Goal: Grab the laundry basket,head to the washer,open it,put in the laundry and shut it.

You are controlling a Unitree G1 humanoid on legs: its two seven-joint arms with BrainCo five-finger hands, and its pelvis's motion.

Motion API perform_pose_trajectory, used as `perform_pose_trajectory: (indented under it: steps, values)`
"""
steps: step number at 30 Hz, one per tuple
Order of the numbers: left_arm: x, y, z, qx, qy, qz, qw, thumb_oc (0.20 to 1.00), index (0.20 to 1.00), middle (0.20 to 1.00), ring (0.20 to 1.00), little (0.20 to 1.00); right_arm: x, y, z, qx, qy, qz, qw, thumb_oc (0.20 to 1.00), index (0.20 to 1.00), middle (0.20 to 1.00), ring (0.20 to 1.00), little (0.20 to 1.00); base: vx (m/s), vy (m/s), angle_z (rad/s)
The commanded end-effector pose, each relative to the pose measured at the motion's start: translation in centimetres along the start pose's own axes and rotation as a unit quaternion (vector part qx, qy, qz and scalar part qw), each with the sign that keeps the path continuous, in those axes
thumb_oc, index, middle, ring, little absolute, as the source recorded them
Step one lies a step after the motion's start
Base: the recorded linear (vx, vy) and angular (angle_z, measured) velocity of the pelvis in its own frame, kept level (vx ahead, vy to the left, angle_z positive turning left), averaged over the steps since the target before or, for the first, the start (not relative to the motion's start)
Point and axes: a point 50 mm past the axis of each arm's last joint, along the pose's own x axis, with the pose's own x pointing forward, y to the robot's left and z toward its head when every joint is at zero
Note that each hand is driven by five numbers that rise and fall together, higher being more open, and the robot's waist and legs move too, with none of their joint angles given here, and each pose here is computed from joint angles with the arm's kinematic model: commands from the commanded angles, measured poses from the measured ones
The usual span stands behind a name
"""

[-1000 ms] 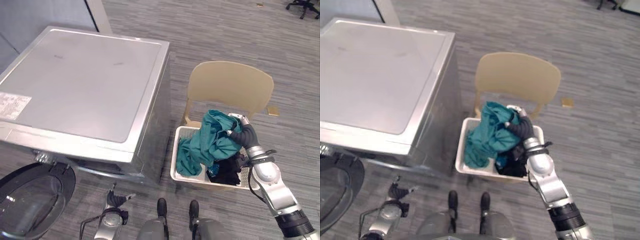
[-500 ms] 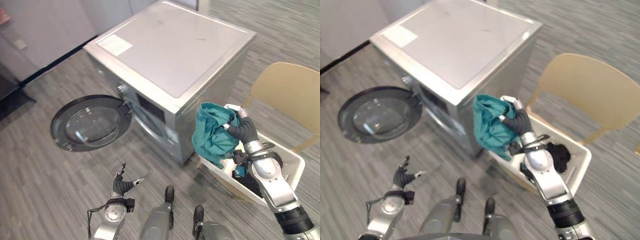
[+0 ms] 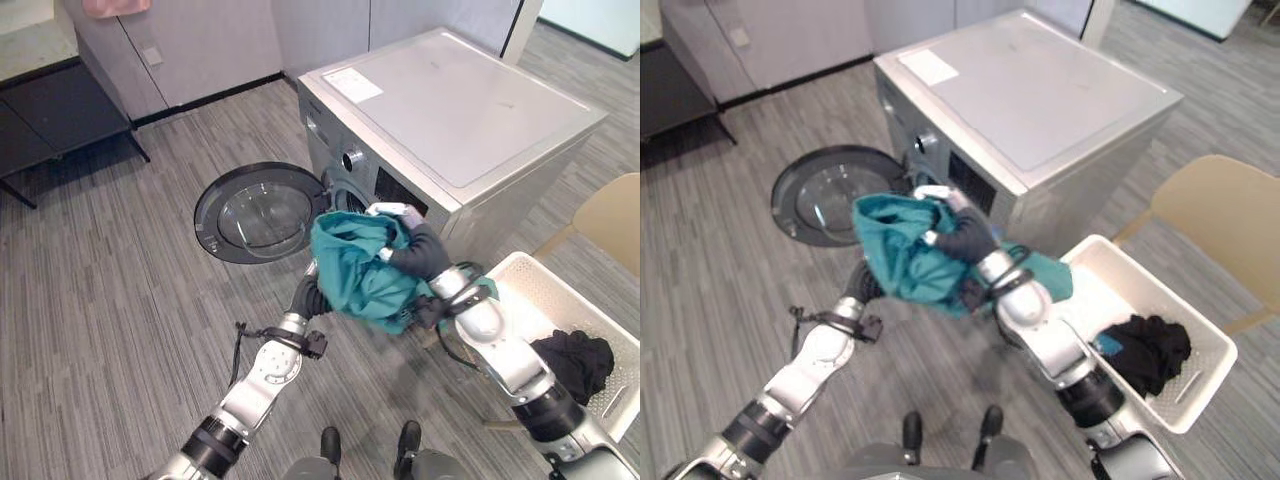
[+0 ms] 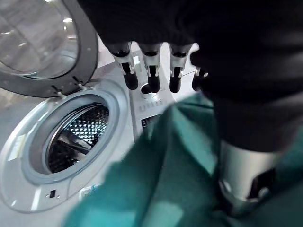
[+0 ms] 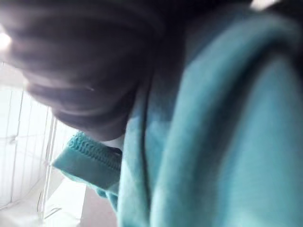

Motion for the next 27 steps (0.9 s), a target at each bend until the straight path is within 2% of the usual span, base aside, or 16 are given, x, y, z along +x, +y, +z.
perform_pose_trajectory:
  steps: [1, 6, 7, 8, 9, 13, 14, 15, 16, 20, 21, 22, 23, 24, 26, 27]
  values:
    - [2.1, -0.6, 2.5, 0.036, -0.077, -0.015, 0.996, 1.000, 1.000, 1.000, 1.000, 1.000, 2.6, 0.6, 3.3, 0.057, -0.099, -0.002, 0.993, 0.200, 0.200, 0.200, 0.200, 0.200, -0.01, 0.070, -0.02]
    - [3.9, -2.5, 3.4, 0.032, -0.087, -0.034, 0.995, 1.000, 1.000, 1.000, 1.000, 1.000, 4.4, 2.8, 4.7, 0.114, -0.132, 0.033, 0.984, 0.200, 0.200, 0.200, 0.200, 0.200, 0.00, 0.047, -0.10]
    - [4.2, -3.0, 3.4, 0.033, -0.088, -0.041, 0.995, 0.818, 0.818, 0.818, 0.818, 0.818, 4.7, 3.2, 5.0, 0.120, -0.137, 0.038, 0.983, 0.200, 0.200, 0.200, 0.200, 0.200, 0.00, 0.038, -0.05]
    - [4.3, -3.1, 3.5, 0.034, -0.087, -0.040, 0.995, 0.395, 0.395, 0.395, 0.395, 0.395, 4.8, 3.4, 5.1, 0.125, -0.139, 0.043, 0.981, 0.200, 0.200, 0.200, 0.200, 0.200, 0.00, 0.043, -0.05]
    - [4.4, -3.1, 3.3, 0.024, -0.082, -0.028, 0.996, 0.200, 0.200, 0.200, 0.200, 0.200, 4.9, 3.7, 5.1, 0.128, -0.139, 0.045, 0.981, 0.200, 0.200, 0.200, 0.200, 0.200, 0.00, 0.025, -0.05]
    - [4.1, -2.2, 3.0, 0.019, -0.075, -0.003, 0.997, 0.200, 0.200, 0.200, 0.200, 0.200, 4.4, 3.5, 4.6, 0.113, -0.127, 0.043, 0.985, 0.200, 0.200, 0.200, 0.200, 0.200, 0.01, 0.013, -0.07]
    - [3.8, -1.6, 2.8, 0.017, -0.070, 0.009, 0.997, 0.200, 0.200, 0.200, 0.200, 0.200, 3.9, 3.0, 3.9, 0.088, -0.111, 0.037, 0.989, 0.448, 0.448, 0.448, 0.448, 0.448, 0.03, 0.003, -0.11]
    - [3.4, -1.0, 2.5, 0.016, -0.065, 0.020, 0.998, 0.200, 0.200, 0.200, 0.200, 0.200, 3.4, 2.6, 3.4, 0.073, -0.098, 0.031, 0.992, 0.567, 0.567, 0.567, 0.567, 0.567, 0.02, 0.002, -0.18]
    - [3.1, -0.5, 2.2, 0.017, -0.060, 0.027, 0.998, 0.200, 0.200, 0.200, 0.200, 0.200, 3.0, 2.3, 3.0, 0.058, -0.087, 0.027, 0.994, 1.000, 1.000, 1.000, 1.000, 1.000, 0.02, -0.006, -0.13]
    - [0.6, 2.1, 0.4, 0.032, -0.022, 0.064, 0.997, 0.200, 0.200, 0.200, 0.200, 0.200, 0.6, 0.3, 1.1, -0.034, -0.032, 0.006, 0.999, 1.000, 1.000, 1.000, 1.000, 1.000, 0.03, -0.009, -0.04]
    - [-0.8, 3.2, -0.4, 0.042, -0.003, 0.076, 0.996, 0.200, 0.200, 0.200, 0.200, 0.200, -0.7, -1.0, 0.5, -0.087, -0.008, -0.010, 0.996, 1.000, 1.000, 1.000, 1.000, 1.000, 0.00, 0.000, 0.00]
    - [-0.8, 3.1, -0.4, 0.042, -0.002, 0.075, 0.996, 0.200, 0.200, 0.200, 0.200, 0.200, -0.8, -1.0, 0.5, -0.086, -0.007, -0.010, 0.996, 1.000, 1.000, 1.000, 1.000, 1.000, 0.05, -0.019, 0.03]
    - [-2.2, 4.3, -1.3, 0.060, 0.019, 0.087, 0.994, 0.200, 0.200, 0.200, 0.200, 0.200, -2.4, -2.5, 0.0, -0.143, 0.018, -0.025, 0.989, 1.000, 1.000, 1.000, 1.000, 1.000, 0.00, 0.000, 0.00]
    - [-2.3, 4.3, -1.3, 0.060, 0.020, 0.086, 0.994, 0.200, 0.200, 0.200, 0.200, 0.200, -2.5, -2.4, 0.0, -0.143, 0.019, -0.025, 0.989, 1.000, 1.000, 1.000, 1.000, 1.000, 0.04, -0.015, 0.03]
    - [-4.1, 5.4, -2.5, 0.074, 0.052, 0.097, 0.991, 0.200, 0.200, 0.200, 0.200, 0.200, -4.6, -4.0, -0.4, -0.192, 0.051, -0.042, 0.979, 1.000, 1.000, 1.000, 1.000, 1.000, 0.02, -0.010, 0.00]
    - [-5.8, 6.0, -3.6, 0.082, 0.084, 0.102, 0.988, 0.200, 0.200, 0.200, 0.200, 0.200, -6.8, -4.9, -1.2, -0.214, 0.096, -0.052, 0.971, 1.000, 1.000, 1.000, 1.000, 1.000, 0.00, 0.000, 0.00]
